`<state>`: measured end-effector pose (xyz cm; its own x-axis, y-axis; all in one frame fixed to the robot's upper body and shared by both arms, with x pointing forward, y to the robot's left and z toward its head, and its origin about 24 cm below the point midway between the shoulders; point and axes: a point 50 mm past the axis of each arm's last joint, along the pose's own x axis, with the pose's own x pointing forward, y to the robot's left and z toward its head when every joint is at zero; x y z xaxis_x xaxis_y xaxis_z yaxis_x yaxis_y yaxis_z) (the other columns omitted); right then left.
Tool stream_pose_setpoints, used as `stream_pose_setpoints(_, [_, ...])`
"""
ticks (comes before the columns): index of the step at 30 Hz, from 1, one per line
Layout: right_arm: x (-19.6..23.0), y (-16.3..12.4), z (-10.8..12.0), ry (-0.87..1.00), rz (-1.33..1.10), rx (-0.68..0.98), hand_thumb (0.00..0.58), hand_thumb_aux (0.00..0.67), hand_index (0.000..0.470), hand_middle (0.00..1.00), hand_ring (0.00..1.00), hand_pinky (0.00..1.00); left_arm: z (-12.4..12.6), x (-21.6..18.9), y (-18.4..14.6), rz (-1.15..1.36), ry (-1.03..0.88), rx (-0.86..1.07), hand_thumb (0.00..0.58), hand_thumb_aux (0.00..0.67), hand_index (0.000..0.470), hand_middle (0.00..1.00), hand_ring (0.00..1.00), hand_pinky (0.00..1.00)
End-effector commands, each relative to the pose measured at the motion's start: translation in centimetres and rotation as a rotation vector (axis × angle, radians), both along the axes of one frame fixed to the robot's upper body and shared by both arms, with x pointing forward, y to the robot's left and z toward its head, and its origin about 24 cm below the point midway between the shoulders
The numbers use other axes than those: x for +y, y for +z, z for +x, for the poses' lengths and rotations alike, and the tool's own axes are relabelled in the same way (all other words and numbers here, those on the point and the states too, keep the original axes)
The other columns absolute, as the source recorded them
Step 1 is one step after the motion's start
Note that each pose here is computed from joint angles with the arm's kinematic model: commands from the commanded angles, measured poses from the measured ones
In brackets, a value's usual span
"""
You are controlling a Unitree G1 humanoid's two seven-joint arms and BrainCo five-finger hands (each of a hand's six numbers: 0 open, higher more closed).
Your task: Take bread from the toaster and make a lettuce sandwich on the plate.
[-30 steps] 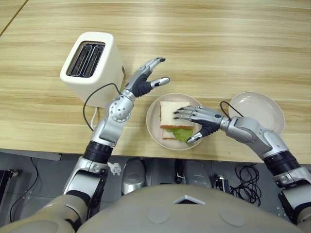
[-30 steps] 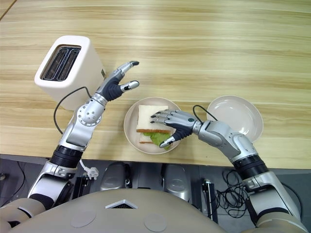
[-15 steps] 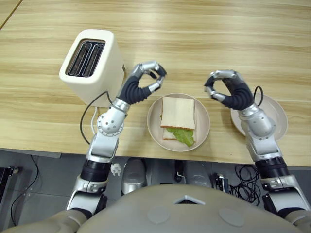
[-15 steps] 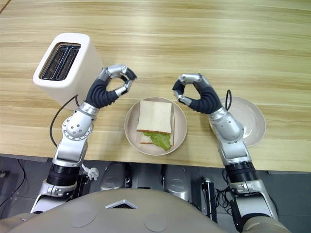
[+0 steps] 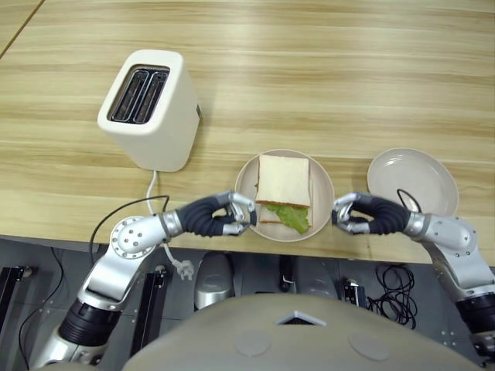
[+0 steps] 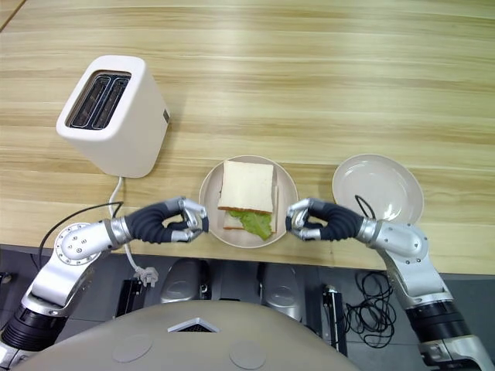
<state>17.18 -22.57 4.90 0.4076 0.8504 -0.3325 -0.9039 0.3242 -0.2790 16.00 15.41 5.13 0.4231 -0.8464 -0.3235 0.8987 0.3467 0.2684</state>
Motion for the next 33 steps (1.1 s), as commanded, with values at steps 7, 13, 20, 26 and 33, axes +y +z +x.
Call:
stream_pose_setpoints(7, [-0.6, -2.3, 0.7, 0.062, -0.365, -0.07, 0.58, 0.67, 0.46, 1.0, 1.0, 1.0, 0.7, -1.4, -4.1, 0.281, -0.113, -0.086, 0.58, 0.67, 0.46, 1.0, 1.0, 1.0])
stream_pose_setpoints(13, [0.5, -3.4, 1.1, 0.118, -0.488, -0.166, 0.58, 0.67, 0.46, 1.0, 1.0, 1.0, 1.3, -2.7, -5.5, 0.356, -0.172, -0.146, 0.58, 0.67, 0.46, 1.0, 1.0, 1.0])
stream_pose_setpoints(20, [2.6, -4.5, 2.3, 0.166, -0.502, -0.227, 0.58, 0.67, 0.46, 1.0, 1.0, 1.0, 3.6, -4.9, -6.8, 0.387, -0.183, -0.234, 0.58, 0.67, 0.46, 1.0, 1.0, 1.0])
stream_pose_setpoints(26, [2.4, -3.7, 5.4, 0.074, -0.519, -0.331, 0.58, 0.67, 0.46, 1.0, 1.0, 1.0, 8.2, -5.4, -5.9, 0.382, -0.062, -0.373, 0.58, 0.67, 0.46, 1.0, 1.0, 1.0])
stream_pose_setpoints(33, [1.5, -3.1, 10.9, -0.048, -0.559, -0.382, 0.58, 0.67, 0.46, 1.0, 1.0, 1.0, 12.8, -6.3, -5.3, 0.374, 0.026, -0.42, 0.58, 0.67, 0.46, 1.0, 1.0, 1.0])
